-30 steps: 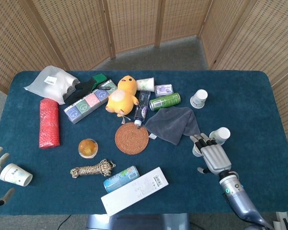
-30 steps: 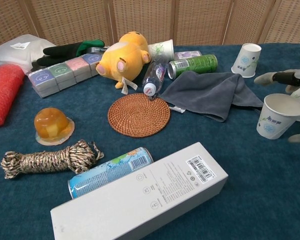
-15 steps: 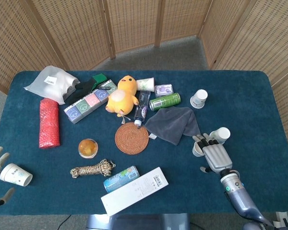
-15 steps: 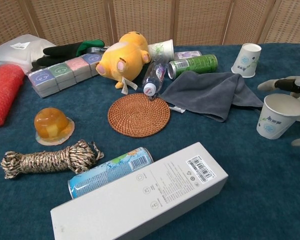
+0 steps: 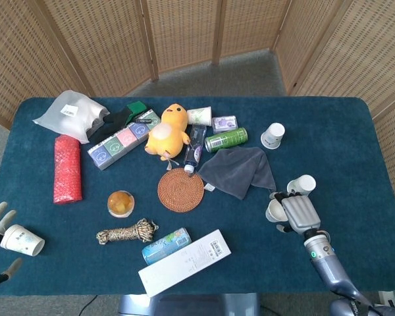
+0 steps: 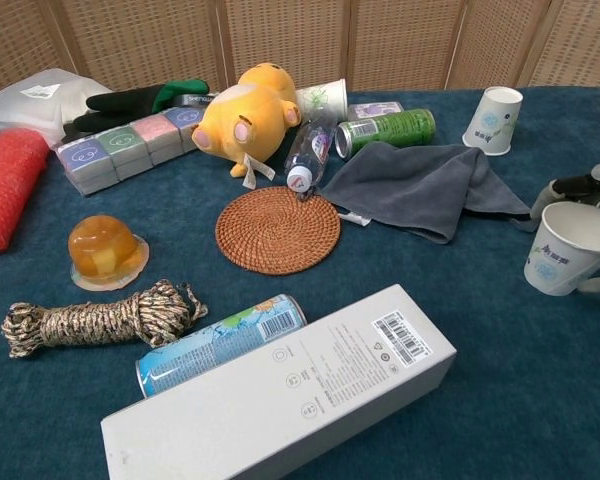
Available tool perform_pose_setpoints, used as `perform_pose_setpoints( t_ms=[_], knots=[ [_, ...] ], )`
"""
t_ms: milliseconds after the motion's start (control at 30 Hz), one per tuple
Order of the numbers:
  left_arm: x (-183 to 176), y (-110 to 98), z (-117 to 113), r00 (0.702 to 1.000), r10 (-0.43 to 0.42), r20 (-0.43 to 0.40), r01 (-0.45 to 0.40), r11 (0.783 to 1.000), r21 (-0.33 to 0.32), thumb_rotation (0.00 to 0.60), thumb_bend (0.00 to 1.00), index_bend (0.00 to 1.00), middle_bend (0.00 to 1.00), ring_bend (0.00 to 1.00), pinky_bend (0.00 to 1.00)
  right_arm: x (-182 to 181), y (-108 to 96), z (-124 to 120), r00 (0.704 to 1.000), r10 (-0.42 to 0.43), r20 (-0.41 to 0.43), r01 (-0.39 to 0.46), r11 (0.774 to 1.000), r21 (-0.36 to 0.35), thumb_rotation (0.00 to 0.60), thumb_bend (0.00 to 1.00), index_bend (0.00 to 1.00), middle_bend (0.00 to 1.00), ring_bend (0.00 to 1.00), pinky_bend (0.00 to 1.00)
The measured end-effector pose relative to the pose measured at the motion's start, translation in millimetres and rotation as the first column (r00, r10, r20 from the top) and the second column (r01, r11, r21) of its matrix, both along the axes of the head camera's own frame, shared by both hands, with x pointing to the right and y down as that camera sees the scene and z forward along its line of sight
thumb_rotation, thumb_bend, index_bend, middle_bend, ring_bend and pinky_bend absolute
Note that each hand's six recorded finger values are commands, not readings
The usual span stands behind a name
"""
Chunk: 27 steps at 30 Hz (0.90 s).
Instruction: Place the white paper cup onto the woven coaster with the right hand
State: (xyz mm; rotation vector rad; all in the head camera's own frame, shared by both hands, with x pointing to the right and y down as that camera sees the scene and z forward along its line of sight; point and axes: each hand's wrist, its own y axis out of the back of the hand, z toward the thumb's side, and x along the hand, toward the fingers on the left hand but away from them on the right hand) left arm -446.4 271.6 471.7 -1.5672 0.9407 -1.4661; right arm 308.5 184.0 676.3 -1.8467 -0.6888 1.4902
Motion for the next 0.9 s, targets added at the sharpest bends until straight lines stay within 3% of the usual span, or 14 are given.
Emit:
perform_pose_setpoints(
  t_ms=[333,667,900],
  knots=[
    [1.2,0.7,3.1,1.000,0.002,0.005,-0.002,1.000,-0.008,0.600,0.27,0.00,0.00,0.00,0.00,2.1,-3.6,-3.1,1.000,0.005,0.012,-0.006,0.999,0.035,0.600,0.14,0.39,0.52,0.45,0.37],
    [1.2,0.6,2.4,1.000,0.001,0.003,-0.001,1.000,-0.007,0.600,0.27,0.00,0.00,0.00,0.00,-5.8,-4.4,-9.2,0.999,0.008,0.041,-0.009,0.999,0.034,0.600,0.14,0.39,0.52,0.45,0.37],
    [2.2,1.7,5.1,1.000,0.005,0.004,-0.005,1.000,-0.019,0.600,0.27,0.00,0.00,0.00,0.00,-33.8,-6.9,-19.1,0.984,0.064,0.165,-0.059,0.998,-0.036,0.600,0.14,0.39,0.52,0.45,0.37]
  ],
)
